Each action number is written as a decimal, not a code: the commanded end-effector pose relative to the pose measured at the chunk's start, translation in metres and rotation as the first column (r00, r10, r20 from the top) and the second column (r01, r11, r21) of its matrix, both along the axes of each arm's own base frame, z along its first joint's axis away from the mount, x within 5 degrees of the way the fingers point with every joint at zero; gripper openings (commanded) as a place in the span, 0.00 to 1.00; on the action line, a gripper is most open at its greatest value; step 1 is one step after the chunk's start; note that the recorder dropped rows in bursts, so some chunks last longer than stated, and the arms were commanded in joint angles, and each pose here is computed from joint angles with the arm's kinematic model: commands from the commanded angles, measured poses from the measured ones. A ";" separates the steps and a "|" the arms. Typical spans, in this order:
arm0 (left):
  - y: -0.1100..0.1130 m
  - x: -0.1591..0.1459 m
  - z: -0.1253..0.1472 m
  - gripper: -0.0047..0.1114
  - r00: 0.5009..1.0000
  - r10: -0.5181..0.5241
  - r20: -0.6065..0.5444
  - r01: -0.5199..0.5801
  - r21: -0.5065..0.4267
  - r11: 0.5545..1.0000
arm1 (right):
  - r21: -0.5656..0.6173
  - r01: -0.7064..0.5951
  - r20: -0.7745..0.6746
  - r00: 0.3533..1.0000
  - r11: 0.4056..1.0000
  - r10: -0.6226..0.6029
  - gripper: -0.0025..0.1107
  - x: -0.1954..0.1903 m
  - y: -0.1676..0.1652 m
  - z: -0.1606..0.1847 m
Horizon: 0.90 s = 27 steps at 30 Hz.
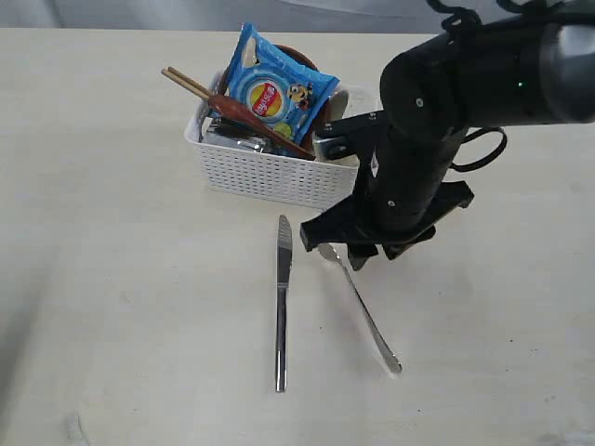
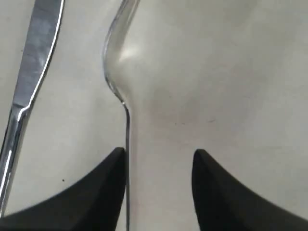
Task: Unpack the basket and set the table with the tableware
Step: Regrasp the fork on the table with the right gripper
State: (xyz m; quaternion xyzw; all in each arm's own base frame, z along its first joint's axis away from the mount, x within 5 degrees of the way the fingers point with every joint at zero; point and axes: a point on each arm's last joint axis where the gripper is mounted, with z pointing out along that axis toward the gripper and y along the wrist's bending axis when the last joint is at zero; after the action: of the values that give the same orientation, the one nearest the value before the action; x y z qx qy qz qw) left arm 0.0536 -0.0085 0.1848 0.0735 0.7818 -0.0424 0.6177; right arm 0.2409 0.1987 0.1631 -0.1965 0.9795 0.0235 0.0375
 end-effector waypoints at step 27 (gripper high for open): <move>0.000 0.000 0.000 0.04 1.000 -0.003 0.002 0.003 -0.004 1.000 | -0.119 -0.104 0.061 0.992 0.987 0.112 0.02 -0.006 0.010 -0.032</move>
State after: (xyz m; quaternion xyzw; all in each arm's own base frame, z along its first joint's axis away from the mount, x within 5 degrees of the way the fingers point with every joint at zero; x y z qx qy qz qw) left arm 0.0536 -0.0085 0.1848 0.0735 0.7818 -0.0424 0.6177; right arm 0.2368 0.2134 0.1250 -0.2664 0.9616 -0.0207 0.0622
